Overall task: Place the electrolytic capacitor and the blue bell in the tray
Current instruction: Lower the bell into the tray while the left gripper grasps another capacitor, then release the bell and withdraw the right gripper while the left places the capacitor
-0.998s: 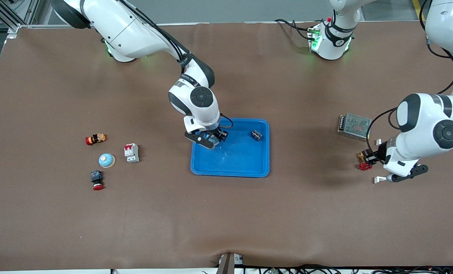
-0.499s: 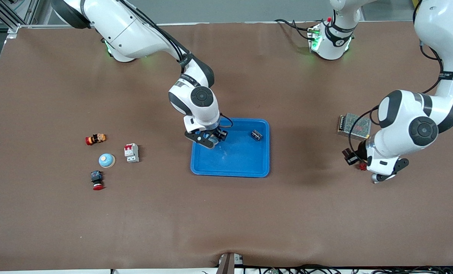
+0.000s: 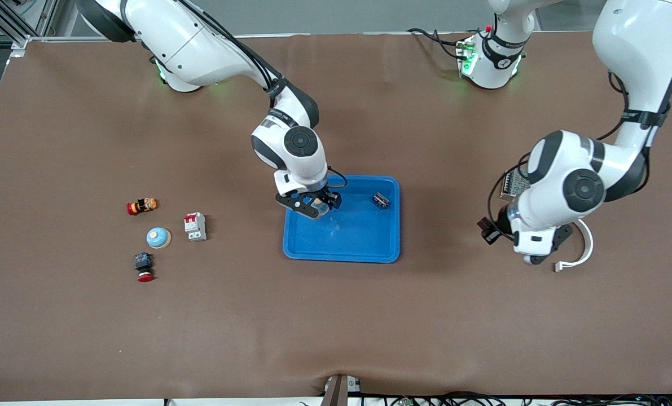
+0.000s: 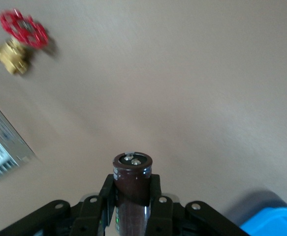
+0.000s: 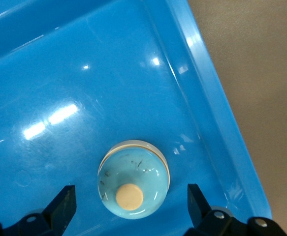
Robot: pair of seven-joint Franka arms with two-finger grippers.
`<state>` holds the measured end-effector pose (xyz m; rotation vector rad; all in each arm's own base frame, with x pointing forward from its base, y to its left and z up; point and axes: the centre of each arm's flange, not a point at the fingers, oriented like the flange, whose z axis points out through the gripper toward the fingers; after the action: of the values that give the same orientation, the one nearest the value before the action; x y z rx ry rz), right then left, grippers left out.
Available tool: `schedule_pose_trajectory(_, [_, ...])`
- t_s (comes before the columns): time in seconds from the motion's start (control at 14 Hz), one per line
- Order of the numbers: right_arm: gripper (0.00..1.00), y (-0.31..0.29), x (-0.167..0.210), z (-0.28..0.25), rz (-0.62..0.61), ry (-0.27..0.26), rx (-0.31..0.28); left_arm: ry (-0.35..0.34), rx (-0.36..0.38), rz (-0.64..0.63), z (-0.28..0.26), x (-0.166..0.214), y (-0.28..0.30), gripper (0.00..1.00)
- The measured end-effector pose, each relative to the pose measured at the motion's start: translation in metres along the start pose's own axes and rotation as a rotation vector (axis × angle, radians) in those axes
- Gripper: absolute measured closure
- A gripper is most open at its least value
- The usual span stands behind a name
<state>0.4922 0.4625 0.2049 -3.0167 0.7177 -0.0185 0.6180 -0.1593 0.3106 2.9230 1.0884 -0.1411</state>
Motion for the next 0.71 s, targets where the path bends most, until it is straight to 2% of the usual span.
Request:
schedule_pose_trajectory(0.21, [0.00, -0.003, 0.004, -0.022, 0.000, 0.021, 0.017, -0.006, -0.012, -0.059, 0.006, -0.032, 0.030, 0.69])
schedule_pose_trajectory(0.5, [0.00, 0.006, 0.021, -0.086, -0.042, 0.063, -0.056, -0.016, -0.052, -0.142, 0.013, -0.075, 0.071, 0.69])
schedule_pose_trajectory(0.57, [0.00, 0.011, 0.029, -0.102, -0.059, 0.063, -0.070, -0.024, -0.060, -0.160, 0.018, -0.085, 0.080, 0.69])
schedule_pose_trajectory(0.71, [0.00, 0.025, 0.048, -0.133, -0.101, 0.032, -0.090, -0.040, -0.073, -0.192, 0.030, -0.101, 0.096, 0.69])
